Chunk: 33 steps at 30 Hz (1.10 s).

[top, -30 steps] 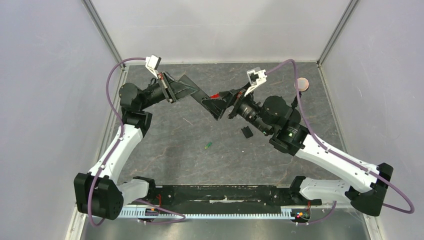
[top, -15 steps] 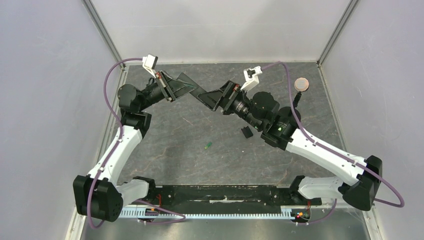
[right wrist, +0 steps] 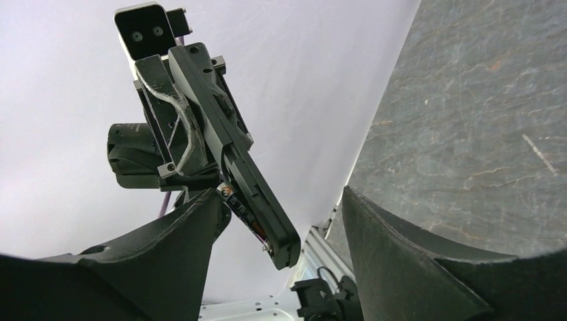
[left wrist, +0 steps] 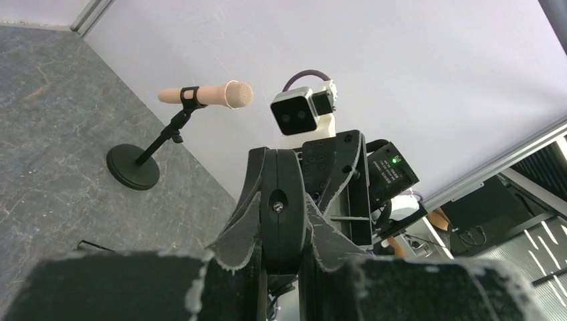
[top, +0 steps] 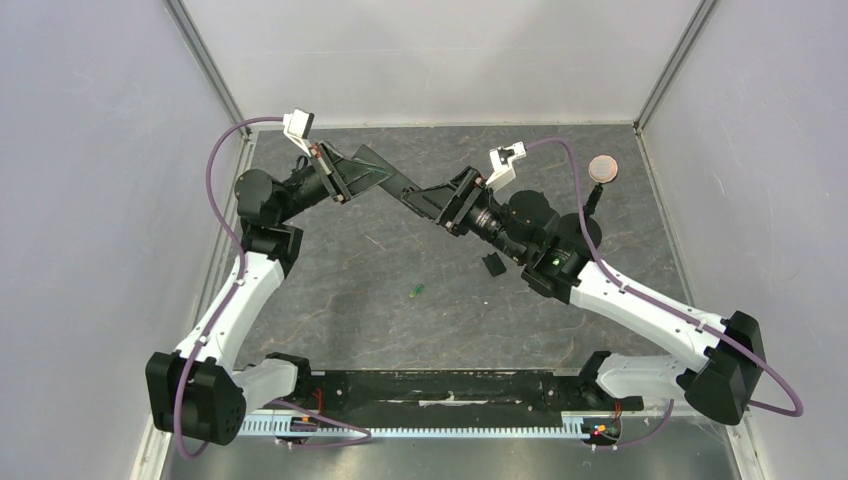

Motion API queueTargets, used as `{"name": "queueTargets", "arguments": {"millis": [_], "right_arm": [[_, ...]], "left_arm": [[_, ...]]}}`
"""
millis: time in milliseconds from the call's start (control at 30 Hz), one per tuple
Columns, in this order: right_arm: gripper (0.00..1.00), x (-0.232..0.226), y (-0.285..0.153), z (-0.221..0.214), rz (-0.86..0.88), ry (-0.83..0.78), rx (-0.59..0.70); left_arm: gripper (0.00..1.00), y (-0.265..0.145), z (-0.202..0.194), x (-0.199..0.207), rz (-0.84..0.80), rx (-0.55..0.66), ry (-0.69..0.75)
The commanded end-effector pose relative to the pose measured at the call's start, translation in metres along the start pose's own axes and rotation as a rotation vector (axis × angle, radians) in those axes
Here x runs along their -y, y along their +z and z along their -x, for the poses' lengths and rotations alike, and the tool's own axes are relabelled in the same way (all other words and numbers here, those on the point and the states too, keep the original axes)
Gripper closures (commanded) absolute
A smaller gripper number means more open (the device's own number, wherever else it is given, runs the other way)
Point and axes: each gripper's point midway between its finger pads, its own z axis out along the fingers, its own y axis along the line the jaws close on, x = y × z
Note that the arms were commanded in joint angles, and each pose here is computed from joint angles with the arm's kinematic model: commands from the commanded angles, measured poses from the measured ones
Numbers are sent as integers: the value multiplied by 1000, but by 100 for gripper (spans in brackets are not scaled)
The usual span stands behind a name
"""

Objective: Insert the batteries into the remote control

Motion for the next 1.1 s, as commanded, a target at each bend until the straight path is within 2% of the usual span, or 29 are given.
{"name": "queueTargets", "arguments": {"millis": [0,367,633,700,767,867,933,1067], "right_arm": [[32,-6,-1,-2,53,57,-22],[47,15,-5,-10,24,81,-51],[52,18,-6,-12,38,88,-63],[44,14,-7,-10,55,82,-63],[27,7,-8,-7,80,67,-52],[8,-4,-9,-1,118,35,-39],[3,-11,-8,3,132,19,-29],[2,-23,-4,9,170,15,-11]], "left_arm": [[98,-2,6,20,-41,32,18],[98,-1,13,29,-64,61,16],[98,-1,14,35,-85,60,15],[98,-1,13,33,-82,57,15],[98,-1,12,30,-75,58,11],[98,-2,11,27,-67,59,10],[98,-1,11,25,-63,57,10],[98,-1,9,23,-58,49,6]]}}
